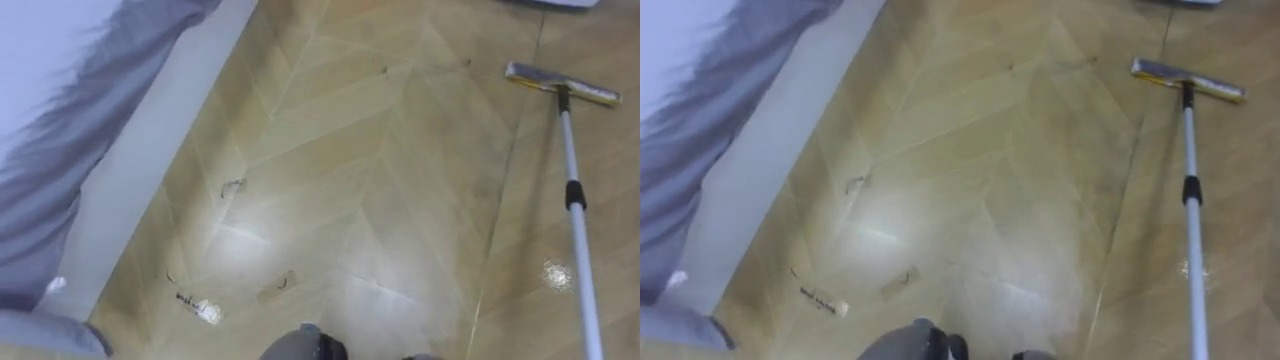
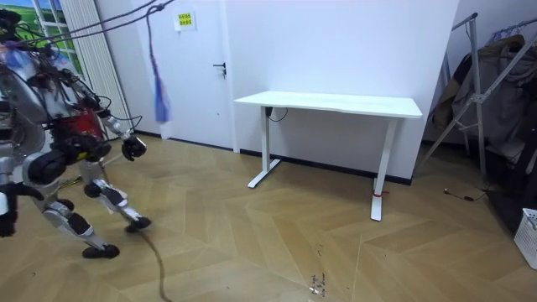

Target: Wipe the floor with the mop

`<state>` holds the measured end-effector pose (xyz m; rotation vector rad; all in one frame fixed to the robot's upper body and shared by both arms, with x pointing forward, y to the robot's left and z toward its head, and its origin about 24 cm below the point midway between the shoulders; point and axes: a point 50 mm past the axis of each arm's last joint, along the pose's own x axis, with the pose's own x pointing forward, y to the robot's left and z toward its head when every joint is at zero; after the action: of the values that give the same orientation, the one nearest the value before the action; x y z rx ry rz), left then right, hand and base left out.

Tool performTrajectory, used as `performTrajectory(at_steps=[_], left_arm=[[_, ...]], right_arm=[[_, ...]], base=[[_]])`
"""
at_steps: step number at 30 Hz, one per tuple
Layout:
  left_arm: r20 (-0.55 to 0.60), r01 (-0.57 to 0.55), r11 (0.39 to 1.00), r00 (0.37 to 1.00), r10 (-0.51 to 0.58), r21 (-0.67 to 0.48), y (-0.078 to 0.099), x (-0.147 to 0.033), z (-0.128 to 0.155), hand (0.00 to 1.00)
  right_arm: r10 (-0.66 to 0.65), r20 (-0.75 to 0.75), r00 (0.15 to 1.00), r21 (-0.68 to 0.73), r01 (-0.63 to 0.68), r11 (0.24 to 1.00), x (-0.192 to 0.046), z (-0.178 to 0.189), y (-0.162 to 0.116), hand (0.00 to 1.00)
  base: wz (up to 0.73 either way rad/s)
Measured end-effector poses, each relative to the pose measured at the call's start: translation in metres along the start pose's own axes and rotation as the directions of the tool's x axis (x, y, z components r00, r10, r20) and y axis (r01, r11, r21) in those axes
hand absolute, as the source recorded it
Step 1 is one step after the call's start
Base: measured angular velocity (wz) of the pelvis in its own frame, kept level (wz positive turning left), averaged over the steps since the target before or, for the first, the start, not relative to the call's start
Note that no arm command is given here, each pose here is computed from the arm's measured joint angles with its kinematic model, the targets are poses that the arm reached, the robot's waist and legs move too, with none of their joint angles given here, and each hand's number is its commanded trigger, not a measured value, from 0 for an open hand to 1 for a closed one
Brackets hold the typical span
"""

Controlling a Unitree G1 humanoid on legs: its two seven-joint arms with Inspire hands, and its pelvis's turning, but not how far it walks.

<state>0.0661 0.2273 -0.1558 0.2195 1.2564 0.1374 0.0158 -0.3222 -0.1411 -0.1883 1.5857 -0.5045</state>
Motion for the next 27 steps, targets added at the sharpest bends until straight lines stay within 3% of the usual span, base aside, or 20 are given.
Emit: performTrajectory(at_steps=[7,12,14,17,19,21,27], left_arm=[[-0.083,-0.009,1.0,0.997,0.009,0.0,-0.005,-0.001,-0.014,0.0],[-0.093,-0.03,1.0,0.995,0.03,-0.001,-0.003,-0.001,-0.016,0.0],[-0.059,-0.035,0.999,0.998,0.034,-0.005,-0.002,0.0,-0.008,0.0],[-0.043,-0.036,0.999,0.998,0.036,-0.006,0.0,-0.001,-0.007,0.0],[-0.049,-0.038,0.999,0.998,0.037,-0.003,0.001,-0.002,-0.011,0.0],[-0.049,-0.031,1.0,0.998,0.03,-0.001,0.001,-0.001,-0.01,0.0],[-0.033,0.016,1.0,0.999,-0.016,0.001,-0.001,0.0,-0.007,0.0]], right_arm=[[0.034,-0.063,0.997,0.006,-0.033,0.999,0.002,-0.027,0.022,1.0],[0.043,0.05,0.998,-0.008,-0.042,0.999,-0.007,0.035,0.03,1.0],[0.06,0.167,0.984,0.006,-0.062,0.998,-0.022,0.086,0.034,1.0],[0.074,0.293,0.953,0.031,-0.087,0.996,-0.04,0.133,0.033,1.0],[0.085,0.321,0.943,0.041,-0.103,0.994,-0.045,0.143,0.033,1.0],[0.103,0.321,0.942,0.059,-0.128,0.99,-0.046,0.144,0.032,1.0],[0.094,0.228,0.969,0.066,-0.111,0.992,-0.027,0.103,0.021,1.0]], base=[[-0.02],[-0.27],[-0.13],[-0.29],[0.05],[0.3],[0.07]])
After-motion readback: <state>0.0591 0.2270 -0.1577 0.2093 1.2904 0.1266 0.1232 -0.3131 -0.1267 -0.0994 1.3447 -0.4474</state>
